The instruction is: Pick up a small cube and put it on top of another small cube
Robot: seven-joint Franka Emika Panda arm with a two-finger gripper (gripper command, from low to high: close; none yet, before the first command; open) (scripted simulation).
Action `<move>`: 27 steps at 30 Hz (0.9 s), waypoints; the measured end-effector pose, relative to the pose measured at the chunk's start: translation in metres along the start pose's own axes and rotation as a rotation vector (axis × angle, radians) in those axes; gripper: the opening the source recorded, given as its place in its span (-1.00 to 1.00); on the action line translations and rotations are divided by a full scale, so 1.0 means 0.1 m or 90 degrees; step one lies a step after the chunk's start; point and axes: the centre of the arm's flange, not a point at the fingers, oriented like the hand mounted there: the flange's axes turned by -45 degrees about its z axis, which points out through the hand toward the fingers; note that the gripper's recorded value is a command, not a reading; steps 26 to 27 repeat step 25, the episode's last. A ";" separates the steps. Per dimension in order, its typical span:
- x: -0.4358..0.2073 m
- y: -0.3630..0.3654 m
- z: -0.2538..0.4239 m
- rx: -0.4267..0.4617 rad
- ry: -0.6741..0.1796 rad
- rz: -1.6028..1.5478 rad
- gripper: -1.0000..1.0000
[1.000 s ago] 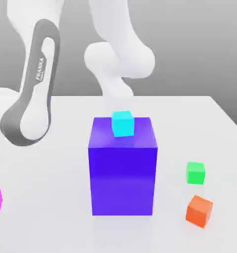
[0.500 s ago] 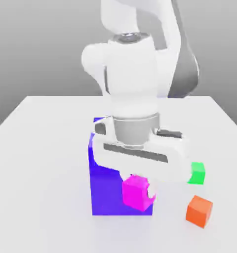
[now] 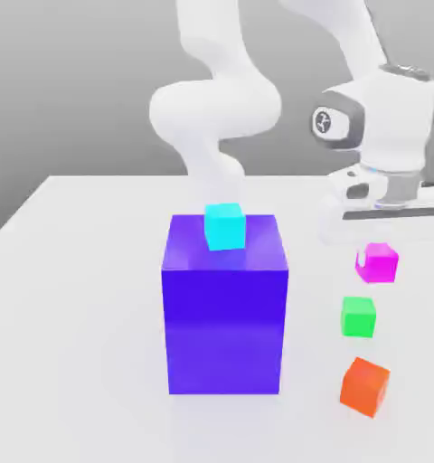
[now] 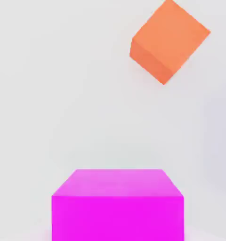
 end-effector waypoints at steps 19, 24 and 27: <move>0.01 0.08 0.49 -0.036 -0.001 0.001 -1.00; -0.01 0.07 0.58 -0.031 -0.005 0.000 -1.00; -0.01 0.07 0.60 -0.029 -0.005 0.000 -1.00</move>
